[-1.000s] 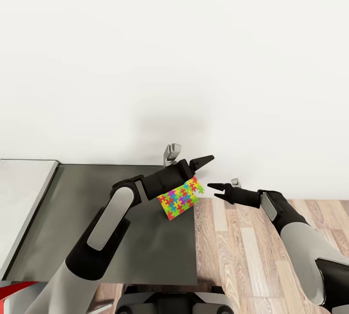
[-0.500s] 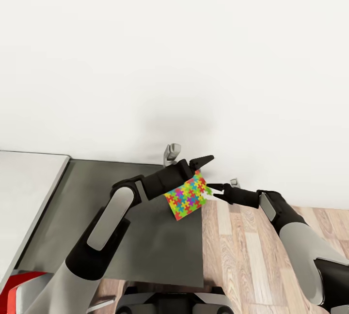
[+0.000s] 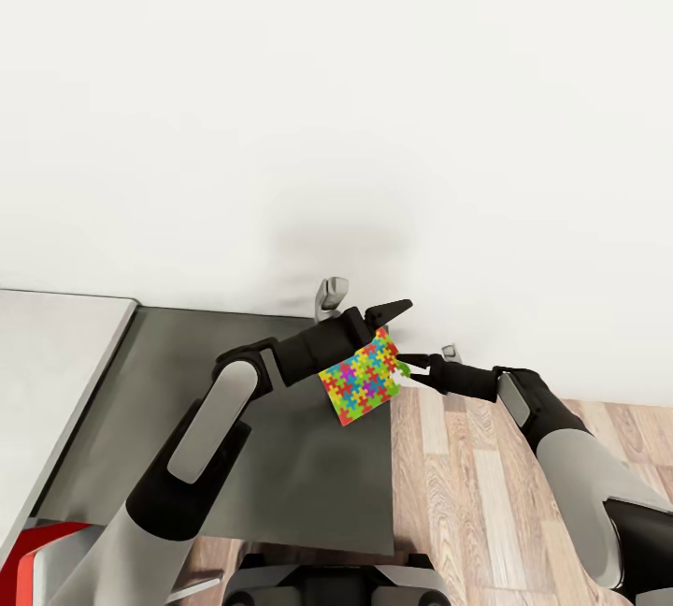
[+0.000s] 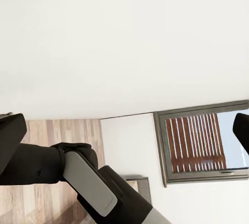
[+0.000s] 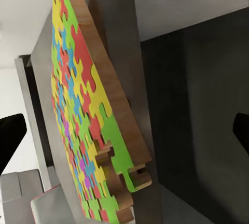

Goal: Put all the toys in the child's room - the three board games (two on the bed and one on the table), the two jigsaw puzzles on the table, and the tennis ball on the table - inside the toy box on the table in the child's room.

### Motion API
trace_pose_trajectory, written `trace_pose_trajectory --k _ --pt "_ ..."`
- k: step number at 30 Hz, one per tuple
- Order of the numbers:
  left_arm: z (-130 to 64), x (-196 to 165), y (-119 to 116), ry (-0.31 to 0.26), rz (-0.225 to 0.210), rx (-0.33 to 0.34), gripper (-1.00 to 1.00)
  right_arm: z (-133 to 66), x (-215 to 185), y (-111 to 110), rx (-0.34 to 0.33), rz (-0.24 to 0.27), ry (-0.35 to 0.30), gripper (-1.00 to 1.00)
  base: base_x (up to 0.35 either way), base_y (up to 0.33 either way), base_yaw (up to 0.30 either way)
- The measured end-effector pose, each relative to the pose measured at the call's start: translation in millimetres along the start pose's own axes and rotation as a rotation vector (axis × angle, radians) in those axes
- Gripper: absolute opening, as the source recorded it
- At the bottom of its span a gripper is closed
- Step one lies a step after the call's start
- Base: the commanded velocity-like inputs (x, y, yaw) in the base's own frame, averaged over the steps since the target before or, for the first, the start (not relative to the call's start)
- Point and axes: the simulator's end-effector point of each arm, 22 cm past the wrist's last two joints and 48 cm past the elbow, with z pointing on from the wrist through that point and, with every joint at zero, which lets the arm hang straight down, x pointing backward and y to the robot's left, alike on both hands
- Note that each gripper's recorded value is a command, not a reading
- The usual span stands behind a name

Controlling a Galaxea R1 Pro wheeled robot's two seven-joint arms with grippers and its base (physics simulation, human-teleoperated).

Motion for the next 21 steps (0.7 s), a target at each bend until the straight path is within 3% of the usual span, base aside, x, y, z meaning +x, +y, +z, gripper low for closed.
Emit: trace_pose_trajectory --k 21 --pt "-0.1 0.0 -0.1 0.0 0.001 0.0 1.0 0.2 0.3 0.3 -0.001 0.003 0.0 1.0 0.0 0.0 0.015"
